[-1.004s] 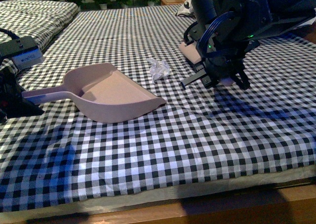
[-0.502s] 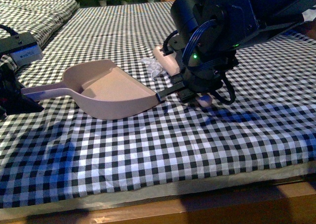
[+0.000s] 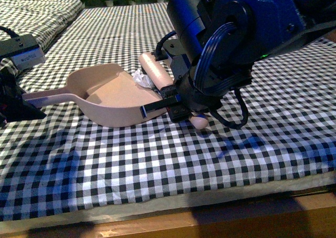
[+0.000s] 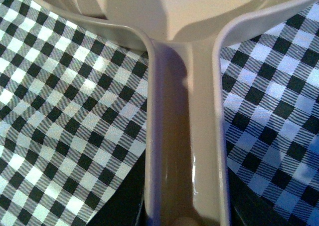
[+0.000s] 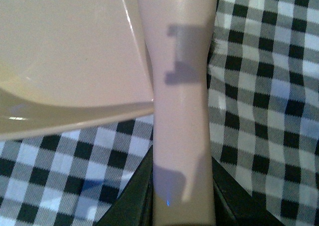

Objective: Clean up trash

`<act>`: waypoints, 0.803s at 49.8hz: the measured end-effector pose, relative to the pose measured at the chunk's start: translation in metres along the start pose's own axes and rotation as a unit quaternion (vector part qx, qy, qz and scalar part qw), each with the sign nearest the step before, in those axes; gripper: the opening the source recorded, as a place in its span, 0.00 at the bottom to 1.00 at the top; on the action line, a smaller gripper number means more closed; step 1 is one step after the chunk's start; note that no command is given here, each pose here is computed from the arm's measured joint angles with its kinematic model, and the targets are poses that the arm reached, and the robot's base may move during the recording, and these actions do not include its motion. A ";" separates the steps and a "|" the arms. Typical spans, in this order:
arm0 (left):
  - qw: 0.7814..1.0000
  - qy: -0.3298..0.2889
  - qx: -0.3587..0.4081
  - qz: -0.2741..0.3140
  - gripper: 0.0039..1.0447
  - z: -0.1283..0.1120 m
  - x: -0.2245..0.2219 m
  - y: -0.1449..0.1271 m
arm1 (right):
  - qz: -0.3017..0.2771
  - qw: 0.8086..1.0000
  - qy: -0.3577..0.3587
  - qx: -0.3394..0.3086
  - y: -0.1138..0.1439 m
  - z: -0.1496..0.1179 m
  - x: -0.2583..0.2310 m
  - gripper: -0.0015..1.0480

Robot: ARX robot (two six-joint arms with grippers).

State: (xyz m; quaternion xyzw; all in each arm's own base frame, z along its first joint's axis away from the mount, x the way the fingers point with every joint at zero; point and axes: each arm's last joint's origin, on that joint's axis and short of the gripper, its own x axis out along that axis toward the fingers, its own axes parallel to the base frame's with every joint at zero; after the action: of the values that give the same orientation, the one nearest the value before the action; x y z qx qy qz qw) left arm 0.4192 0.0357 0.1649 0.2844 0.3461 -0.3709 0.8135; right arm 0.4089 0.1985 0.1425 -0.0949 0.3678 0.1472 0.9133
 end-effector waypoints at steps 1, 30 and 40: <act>1.000 0.000 0.000 0.000 0.24 0.000 0.000 0.000 | 0.003 1.000 0.001 0.003 0.001 -0.002 -0.002 0.20; 1.000 0.000 0.000 0.000 0.24 0.000 0.000 0.000 | 0.075 0.995 -0.021 0.057 0.003 -0.004 -0.064 0.19; 1.000 0.000 0.000 0.000 0.24 0.000 0.000 0.000 | 0.083 0.993 -0.038 0.076 -0.002 0.004 -0.079 0.19</act>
State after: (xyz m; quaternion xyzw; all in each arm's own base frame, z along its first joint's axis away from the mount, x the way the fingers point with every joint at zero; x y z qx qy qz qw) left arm 0.4192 0.0357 0.1649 0.2846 0.3461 -0.3710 0.8134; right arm 0.3580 0.1818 0.2013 0.0116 0.3495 0.1971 0.9159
